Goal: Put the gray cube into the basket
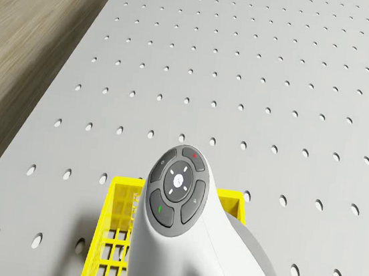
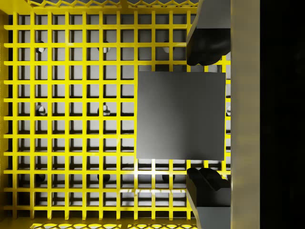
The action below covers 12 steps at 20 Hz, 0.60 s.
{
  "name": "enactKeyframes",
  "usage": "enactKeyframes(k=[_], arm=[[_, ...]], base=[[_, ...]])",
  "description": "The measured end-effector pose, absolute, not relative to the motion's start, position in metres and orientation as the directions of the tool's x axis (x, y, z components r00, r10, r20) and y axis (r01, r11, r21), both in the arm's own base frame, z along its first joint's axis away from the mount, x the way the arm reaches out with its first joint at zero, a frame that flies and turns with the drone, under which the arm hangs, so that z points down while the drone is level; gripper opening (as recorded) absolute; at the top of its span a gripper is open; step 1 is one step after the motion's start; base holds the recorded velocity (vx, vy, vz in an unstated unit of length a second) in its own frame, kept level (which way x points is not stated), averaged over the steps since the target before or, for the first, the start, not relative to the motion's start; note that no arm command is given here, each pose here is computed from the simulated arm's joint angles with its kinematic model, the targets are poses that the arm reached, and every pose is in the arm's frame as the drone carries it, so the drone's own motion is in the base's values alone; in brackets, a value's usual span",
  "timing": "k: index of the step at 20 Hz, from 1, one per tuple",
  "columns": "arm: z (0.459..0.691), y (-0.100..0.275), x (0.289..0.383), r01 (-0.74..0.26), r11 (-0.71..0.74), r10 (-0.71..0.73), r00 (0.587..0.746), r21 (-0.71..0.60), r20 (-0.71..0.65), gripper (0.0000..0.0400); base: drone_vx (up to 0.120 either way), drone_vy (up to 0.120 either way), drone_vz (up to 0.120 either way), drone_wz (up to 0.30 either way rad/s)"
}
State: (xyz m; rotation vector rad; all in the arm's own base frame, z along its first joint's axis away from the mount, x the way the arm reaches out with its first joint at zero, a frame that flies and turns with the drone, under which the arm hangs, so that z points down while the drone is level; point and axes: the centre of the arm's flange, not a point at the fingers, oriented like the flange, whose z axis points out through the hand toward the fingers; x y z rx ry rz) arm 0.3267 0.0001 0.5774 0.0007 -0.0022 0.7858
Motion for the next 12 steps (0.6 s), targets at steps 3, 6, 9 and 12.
enactKeyframes(k=[3,6,9,12], arm=[[0.572,0.0,0.3267,-0.707,0.707,0.707,0.707,0.0,0.002,0.0372],[0.562,0.0,0.3267,-0.707,0.707,0.707,0.707,0.0,0.002,0.0387],[0.549,0.0,0.3267,-0.707,0.707,0.707,0.707,0.0,0.002,0.0394],[0.537,0.0,0.3267,-0.707,0.707,0.707,0.707,0.0,0.002,0.0397]], base=[[0.0,0.0,0.0,0.0],[0.0,0.0,0.0,0.0],[0.0,0.0,0.0,0.0],[0.0,0.0,0.0,0.0]])
